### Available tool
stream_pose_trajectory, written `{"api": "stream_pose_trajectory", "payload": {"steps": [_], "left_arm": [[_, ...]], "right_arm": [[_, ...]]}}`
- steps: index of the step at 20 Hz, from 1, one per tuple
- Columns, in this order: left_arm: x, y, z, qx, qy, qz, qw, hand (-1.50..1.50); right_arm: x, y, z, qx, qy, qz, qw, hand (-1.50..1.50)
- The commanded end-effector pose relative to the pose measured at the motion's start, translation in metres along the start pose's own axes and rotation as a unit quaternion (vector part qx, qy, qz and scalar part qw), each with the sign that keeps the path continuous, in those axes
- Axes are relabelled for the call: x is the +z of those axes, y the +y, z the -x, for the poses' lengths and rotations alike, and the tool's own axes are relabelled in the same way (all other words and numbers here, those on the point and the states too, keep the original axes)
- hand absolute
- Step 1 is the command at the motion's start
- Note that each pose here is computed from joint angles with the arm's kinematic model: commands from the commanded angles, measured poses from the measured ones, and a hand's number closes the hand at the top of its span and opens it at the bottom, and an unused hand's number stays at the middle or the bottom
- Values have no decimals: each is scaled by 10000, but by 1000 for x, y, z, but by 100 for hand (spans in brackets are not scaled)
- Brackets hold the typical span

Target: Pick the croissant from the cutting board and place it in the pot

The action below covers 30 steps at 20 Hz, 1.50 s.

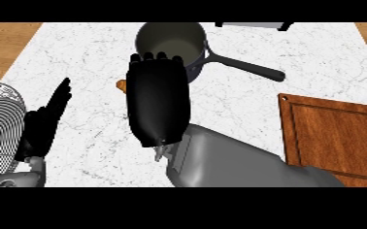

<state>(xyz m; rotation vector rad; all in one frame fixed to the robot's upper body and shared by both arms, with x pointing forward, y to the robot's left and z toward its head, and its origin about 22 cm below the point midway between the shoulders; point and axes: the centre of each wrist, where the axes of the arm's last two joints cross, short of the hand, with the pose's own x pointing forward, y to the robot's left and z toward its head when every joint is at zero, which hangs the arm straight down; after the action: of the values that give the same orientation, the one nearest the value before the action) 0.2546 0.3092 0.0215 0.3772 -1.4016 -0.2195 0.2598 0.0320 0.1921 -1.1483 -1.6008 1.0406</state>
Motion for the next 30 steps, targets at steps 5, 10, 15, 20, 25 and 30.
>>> {"api": "stream_pose_trajectory", "payload": {"steps": [5,10,15,20,25,30], "left_arm": [[1,0,2,-3,68,-26,10000,0],[13,18,14,14,74,-236,9997,0],[16,24,16,54,107,-226,9997,0],[18,25,2,22,18,-170,9999,0],[13,20,8,24,45,-261,9996,0],[13,9,2,-16,-32,-204,9998,0]], "right_arm": [[-20,-22,-29,-880,721,672,9912,150],[-59,-40,-20,-1161,753,847,9867,150],[-93,-15,2,-1205,749,761,9870,150],[-123,15,25,-983,853,798,9883,150],[-152,15,44,-989,694,566,9911,150],[-159,46,79,-372,778,278,9959,150]]}}
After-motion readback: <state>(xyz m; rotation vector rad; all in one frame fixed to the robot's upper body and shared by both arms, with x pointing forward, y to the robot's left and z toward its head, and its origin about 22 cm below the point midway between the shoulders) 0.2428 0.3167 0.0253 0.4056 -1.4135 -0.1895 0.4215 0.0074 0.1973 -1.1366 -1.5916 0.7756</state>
